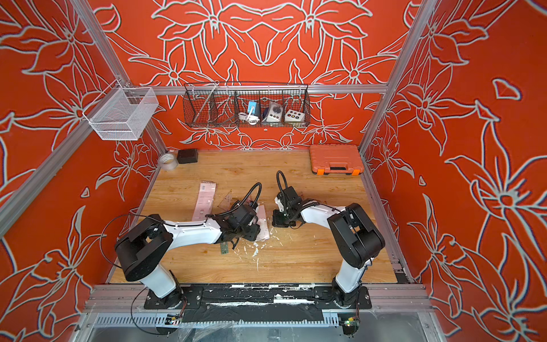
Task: Open the ruler set and take out the ruler
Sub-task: Take out the ruler from the ruler set bag.
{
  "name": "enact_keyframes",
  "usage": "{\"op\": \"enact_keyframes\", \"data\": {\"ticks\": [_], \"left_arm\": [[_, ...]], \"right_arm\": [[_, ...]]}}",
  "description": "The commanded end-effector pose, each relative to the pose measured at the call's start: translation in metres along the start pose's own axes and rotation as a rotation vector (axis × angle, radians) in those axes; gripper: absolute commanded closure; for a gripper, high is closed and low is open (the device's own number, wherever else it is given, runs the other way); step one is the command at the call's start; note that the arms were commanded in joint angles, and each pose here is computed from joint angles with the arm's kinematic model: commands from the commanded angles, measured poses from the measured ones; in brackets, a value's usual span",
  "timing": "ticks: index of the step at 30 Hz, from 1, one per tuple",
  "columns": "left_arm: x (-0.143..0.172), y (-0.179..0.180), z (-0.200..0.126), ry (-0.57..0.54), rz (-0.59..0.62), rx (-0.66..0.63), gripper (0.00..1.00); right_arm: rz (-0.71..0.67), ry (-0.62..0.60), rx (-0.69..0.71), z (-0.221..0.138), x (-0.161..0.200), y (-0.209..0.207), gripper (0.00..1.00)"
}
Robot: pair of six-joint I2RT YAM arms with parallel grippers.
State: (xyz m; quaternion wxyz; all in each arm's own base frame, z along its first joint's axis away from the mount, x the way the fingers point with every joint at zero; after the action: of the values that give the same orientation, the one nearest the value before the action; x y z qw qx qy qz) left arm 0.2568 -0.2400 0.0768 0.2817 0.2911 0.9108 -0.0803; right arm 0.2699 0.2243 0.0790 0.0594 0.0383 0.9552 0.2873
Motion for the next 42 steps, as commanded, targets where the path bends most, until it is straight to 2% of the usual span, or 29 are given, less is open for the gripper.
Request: {"op": "enact_keyframes", "data": {"ticks": [1, 9, 10, 12, 15, 18, 21, 26, 30, 32, 38, 40, 42], "left_arm": [[0.004, 0.000, 0.000, 0.004, 0.012, -0.015, 0.39], [0.003, 0.001, -0.005, -0.023, 0.009, -0.016, 0.39], [0.003, 0.001, -0.006, -0.026, 0.009, -0.015, 0.39], [0.003, 0.002, -0.006, -0.026, 0.008, -0.017, 0.39], [0.004, 0.002, -0.005, -0.032, 0.005, -0.016, 0.39], [0.005, 0.002, -0.005, -0.034, 0.001, -0.014, 0.40], [0.005, 0.002, -0.006, -0.040, 0.001, -0.014, 0.39], [0.006, 0.003, -0.006, -0.039, 0.003, -0.020, 0.39], [0.007, 0.003, -0.007, -0.042, 0.002, -0.024, 0.40], [0.006, 0.003, -0.008, -0.046, 0.002, -0.025, 0.39], [0.004, 0.004, -0.011, -0.059, 0.004, -0.029, 0.40], [0.004, 0.004, -0.011, -0.060, 0.001, -0.026, 0.40], [0.004, 0.004, -0.010, -0.059, 0.000, -0.025, 0.39]], "right_arm": [[0.005, -0.008, 0.034, 0.001, -0.001, -0.003, 1.00], [-0.028, -0.021, -0.065, -0.014, 0.000, 0.015, 1.00], [-0.044, -0.032, -0.090, -0.019, 0.000, 0.019, 0.93], [-0.100, -0.076, -0.129, -0.029, 0.000, 0.029, 0.69], [-0.161, -0.127, -0.175, -0.037, -0.001, 0.037, 0.57], [-0.197, -0.126, -0.171, -0.035, -0.003, 0.041, 0.51], [-0.236, -0.110, -0.106, -0.026, -0.003, 0.046, 0.49], [-0.216, -0.106, 0.010, -0.011, -0.008, 0.040, 0.49], [-0.206, -0.090, 0.063, 0.002, -0.012, 0.034, 0.52], [-0.205, -0.086, 0.077, 0.006, -0.013, 0.032, 0.58], [-0.197, -0.086, 0.112, 0.007, -0.015, 0.029, 0.94], [-0.197, -0.094, 0.107, 0.004, -0.015, 0.030, 1.00], [-0.198, -0.091, 0.092, 0.003, -0.014, 0.032, 1.00]]}}
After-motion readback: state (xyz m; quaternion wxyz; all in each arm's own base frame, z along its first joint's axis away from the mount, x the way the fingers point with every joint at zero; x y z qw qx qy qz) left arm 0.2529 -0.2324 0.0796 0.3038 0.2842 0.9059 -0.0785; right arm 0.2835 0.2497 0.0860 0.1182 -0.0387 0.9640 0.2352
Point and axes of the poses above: each gripper's point midway between its finger pads, its own z axis out along the fingers, its own y axis along the line the jaws close on, x = y × z, the point moved 6 cm from there along -z, back along the fingers, and after that the axes turned 15 degrees about z, right-handed, at the moved point
